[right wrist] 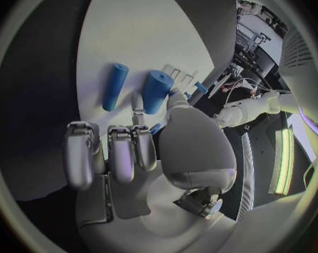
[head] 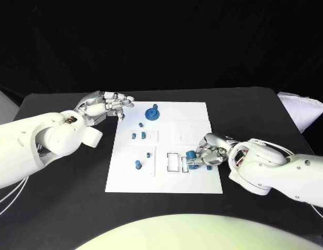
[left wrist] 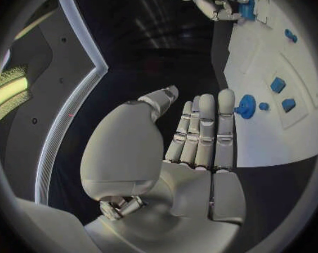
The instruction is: Assemble the parts on the task board
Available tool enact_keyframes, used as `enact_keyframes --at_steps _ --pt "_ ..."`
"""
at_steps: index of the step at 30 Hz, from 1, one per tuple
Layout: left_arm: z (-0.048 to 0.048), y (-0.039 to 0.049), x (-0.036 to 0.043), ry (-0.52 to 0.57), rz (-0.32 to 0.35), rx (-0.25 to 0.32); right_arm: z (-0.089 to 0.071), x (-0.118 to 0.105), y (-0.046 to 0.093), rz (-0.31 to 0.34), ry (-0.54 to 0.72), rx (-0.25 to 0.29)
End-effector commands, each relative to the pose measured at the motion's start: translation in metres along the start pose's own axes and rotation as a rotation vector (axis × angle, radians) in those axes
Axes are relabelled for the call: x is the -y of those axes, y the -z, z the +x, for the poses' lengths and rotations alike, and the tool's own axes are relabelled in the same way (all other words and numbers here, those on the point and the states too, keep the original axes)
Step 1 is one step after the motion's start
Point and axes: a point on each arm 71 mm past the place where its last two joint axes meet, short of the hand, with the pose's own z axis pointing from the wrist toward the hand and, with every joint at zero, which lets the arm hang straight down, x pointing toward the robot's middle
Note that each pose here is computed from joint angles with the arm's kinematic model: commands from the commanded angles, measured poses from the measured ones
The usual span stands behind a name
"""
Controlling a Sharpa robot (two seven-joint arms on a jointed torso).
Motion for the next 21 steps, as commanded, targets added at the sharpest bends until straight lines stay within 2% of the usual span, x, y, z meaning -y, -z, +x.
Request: enact_keyframes --at_steps 1,14,21 --pt "0.0028 -0.0003 0.0005 0.012 0.003 -0.021 0.0055 0.0004 -0.0009 0.019 0.021 -0.015" --pt "0.0029 0.0000 0.0003 0.012 -0.001 -0.023 0.0095 -0.0017 -0.0019 0.018 0.015 -0.024" --pt "0.0028 0.0001 0.0003 0.011 -0.001 -0.024 0.0091 -0.0017 -0.0002 0.033 -0.059 -0.013"
